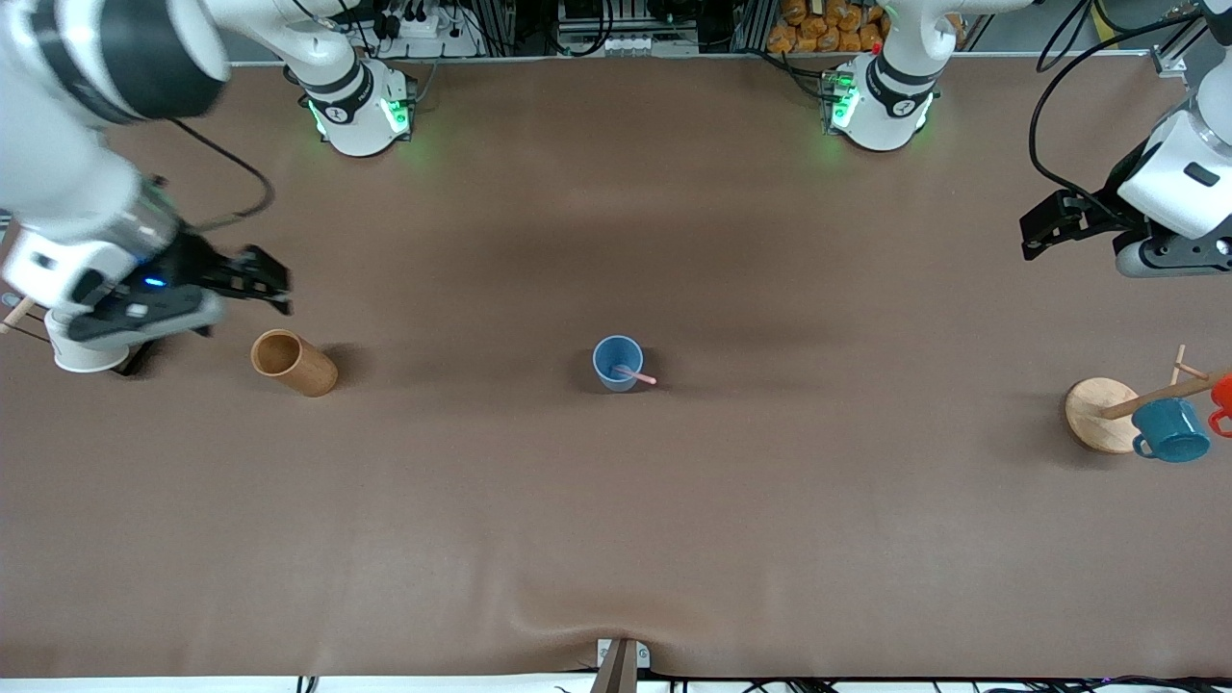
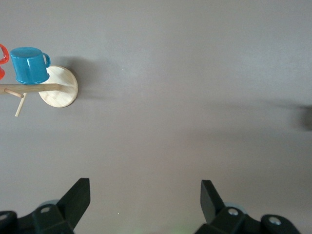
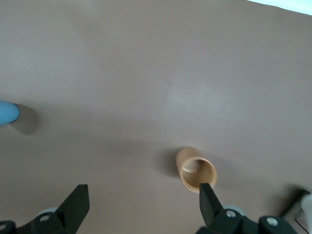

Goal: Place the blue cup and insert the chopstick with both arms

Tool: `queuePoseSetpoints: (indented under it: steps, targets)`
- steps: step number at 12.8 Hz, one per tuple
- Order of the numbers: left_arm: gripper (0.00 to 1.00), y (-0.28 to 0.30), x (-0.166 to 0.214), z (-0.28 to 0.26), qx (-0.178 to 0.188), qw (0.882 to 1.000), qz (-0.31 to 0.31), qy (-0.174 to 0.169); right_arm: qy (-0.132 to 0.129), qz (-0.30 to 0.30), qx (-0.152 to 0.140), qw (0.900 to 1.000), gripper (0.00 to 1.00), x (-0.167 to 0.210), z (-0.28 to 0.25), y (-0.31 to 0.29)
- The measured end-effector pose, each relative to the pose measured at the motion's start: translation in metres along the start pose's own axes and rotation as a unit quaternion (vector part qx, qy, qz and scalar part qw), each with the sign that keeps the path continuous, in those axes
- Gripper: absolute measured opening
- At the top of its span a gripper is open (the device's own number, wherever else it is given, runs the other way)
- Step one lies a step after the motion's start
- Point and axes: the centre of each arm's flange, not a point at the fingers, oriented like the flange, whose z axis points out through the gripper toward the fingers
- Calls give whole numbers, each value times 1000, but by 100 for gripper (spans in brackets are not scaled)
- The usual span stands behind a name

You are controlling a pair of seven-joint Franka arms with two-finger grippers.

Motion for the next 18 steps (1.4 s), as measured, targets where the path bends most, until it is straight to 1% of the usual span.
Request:
queuePoseSetpoints:
  steps: [2,5,8,10,13,18]
  targets:
    - [100,0,0,0,0,1000,0,0,-19,17,1,1000,100,-10,-27,19]
    - [100,0,0,1,0,1000,-1,-1,-59,32,4,998,100,-29,-59,33]
    - [100,0,0,0,0,1000,-3,0,-84,56,8,995,100,-51,-88,55]
    - [100,-1,0,-1,0,1000,-4,1,-88,64,9,994,100,-58,-99,62]
    - [100,-9,1,-5,-1,1000,-11,5,-87,64,9,994,100,-60,-104,61]
    - [100,-14,1,-24,-3,1000,-15,25,-88,64,8,994,100,-60,-104,58]
